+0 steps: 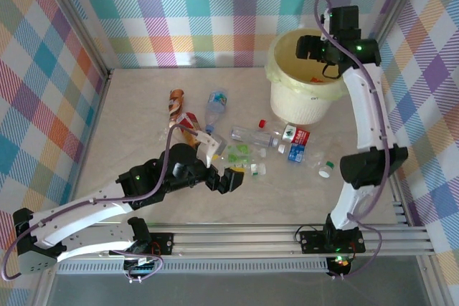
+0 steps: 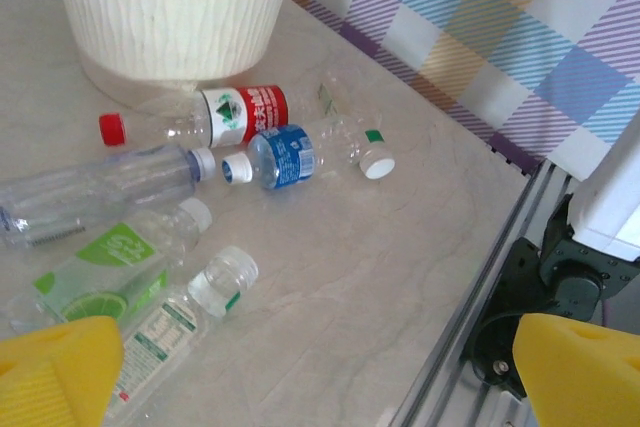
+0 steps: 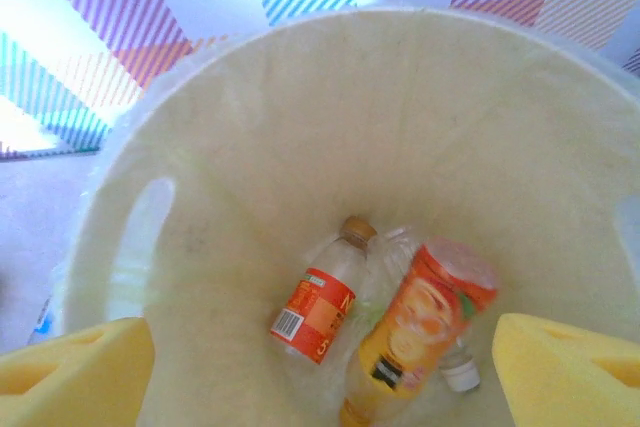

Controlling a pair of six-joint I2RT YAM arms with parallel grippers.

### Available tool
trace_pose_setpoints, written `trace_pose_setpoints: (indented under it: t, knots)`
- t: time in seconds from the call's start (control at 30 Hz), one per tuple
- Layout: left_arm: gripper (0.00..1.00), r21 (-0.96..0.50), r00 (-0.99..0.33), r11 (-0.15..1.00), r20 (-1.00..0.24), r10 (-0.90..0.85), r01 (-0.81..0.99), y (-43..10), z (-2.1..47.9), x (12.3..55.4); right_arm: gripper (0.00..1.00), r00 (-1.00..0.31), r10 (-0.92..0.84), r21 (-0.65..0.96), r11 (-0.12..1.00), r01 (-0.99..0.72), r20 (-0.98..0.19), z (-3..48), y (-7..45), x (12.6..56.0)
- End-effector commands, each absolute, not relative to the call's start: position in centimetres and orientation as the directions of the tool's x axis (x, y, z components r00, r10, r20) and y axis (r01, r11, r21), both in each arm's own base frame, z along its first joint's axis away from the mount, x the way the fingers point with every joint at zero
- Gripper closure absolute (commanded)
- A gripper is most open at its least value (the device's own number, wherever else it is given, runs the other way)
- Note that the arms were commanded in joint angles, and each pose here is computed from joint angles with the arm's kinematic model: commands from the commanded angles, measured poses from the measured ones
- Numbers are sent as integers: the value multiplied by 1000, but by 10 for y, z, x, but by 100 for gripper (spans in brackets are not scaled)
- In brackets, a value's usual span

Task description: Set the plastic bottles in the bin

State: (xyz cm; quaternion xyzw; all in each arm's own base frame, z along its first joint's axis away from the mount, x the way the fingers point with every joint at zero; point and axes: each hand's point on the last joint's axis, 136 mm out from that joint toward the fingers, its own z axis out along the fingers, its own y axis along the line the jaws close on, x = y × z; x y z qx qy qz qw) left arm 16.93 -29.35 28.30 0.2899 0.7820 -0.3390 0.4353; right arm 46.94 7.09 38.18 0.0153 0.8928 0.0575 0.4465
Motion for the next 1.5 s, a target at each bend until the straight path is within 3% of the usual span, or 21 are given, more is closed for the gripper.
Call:
trace_pose_setpoints:
  t: [0.0, 0.2, 0.53, 0.77, 1.0, 1.47]
  knots:
    - [0, -189, -369, 587, -907, 203, 787, -297, 313, 176, 12, -556, 72, 132, 989, -69, -828, 402, 82, 444]
    - [0, -134, -349, 560, -889, 296, 818, -307, 326, 194, 11, -567, 131, 200, 978, -62, -813, 386, 85, 385]
    - [0, -182, -279, 261, -872, 402, 948, -333, 328, 171, 8, -711, 213, 265, 963, 39, -670, 291, 69, 298]
    - [0, -196, -287, 254, -871, 399, 947, -334, 315, 170, 5, -806, 248, 211, 965, 156, -537, 200, 51, 262]
    - [0, -223, -317, 270, -869, 380, 937, -332, 306, 169, 5, -822, 383, 188, 924, 334, -421, 131, 26, 254]
    - [0, -258, -359, 295, -857, 369, 920, -336, 296, 173, 13, -739, 526, 229, 850, 474, -422, 100, -19, 283]
